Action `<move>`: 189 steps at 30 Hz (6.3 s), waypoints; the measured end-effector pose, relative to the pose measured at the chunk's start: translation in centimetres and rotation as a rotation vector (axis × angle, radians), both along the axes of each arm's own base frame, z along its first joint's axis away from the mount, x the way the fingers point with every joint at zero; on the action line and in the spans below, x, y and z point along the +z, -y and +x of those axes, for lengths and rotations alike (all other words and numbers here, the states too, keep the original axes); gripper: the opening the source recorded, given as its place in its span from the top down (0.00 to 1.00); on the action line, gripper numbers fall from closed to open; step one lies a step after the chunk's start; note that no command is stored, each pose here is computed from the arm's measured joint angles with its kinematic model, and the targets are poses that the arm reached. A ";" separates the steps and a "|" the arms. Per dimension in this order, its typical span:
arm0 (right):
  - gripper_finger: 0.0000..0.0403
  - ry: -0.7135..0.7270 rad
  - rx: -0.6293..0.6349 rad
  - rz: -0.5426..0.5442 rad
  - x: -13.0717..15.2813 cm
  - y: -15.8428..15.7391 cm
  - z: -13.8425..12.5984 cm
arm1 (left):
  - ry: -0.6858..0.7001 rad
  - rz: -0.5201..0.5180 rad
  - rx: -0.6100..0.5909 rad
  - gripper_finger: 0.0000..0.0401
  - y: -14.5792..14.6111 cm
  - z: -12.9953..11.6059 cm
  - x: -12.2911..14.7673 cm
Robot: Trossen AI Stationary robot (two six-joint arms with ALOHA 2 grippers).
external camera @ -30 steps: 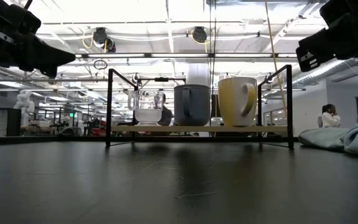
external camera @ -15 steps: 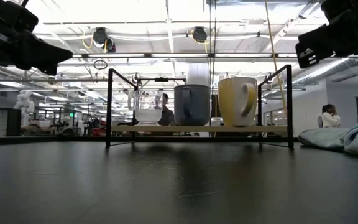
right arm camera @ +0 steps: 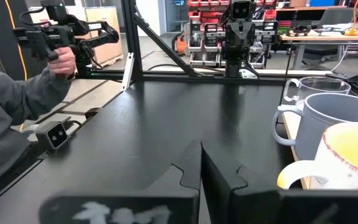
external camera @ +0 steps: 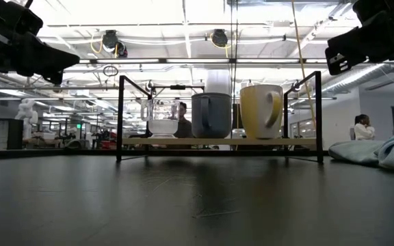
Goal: Stack small to large cups/mugs on shelf
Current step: Return to Home Position
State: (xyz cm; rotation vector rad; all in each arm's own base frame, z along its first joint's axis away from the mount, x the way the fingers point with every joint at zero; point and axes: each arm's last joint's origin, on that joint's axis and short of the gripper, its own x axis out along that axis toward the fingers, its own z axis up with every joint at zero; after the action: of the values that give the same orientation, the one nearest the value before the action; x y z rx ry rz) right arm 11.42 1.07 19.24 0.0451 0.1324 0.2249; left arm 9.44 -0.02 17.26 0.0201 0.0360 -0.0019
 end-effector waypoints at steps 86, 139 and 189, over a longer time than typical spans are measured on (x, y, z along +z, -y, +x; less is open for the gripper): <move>1.00 0.043 -0.004 0.057 0.5 0.0 0.0 | 0.026 -0.130 0.004 0.96 0.0 0.0 0.3; 1.00 0.043 -0.005 0.057 0.5 0.0 0.1 | 0.026 -0.129 0.004 0.96 0.0 0.0 0.3; 1.00 0.043 -0.004 0.057 0.6 0.0 0.1 | 0.026 -0.129 0.004 0.96 0.0 0.0 0.3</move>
State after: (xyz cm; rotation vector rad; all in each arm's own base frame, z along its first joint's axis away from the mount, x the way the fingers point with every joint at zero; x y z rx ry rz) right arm 11.47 1.07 19.79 0.0973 0.0831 0.2251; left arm 9.44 -0.02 17.53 -0.1089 0.0097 0.0001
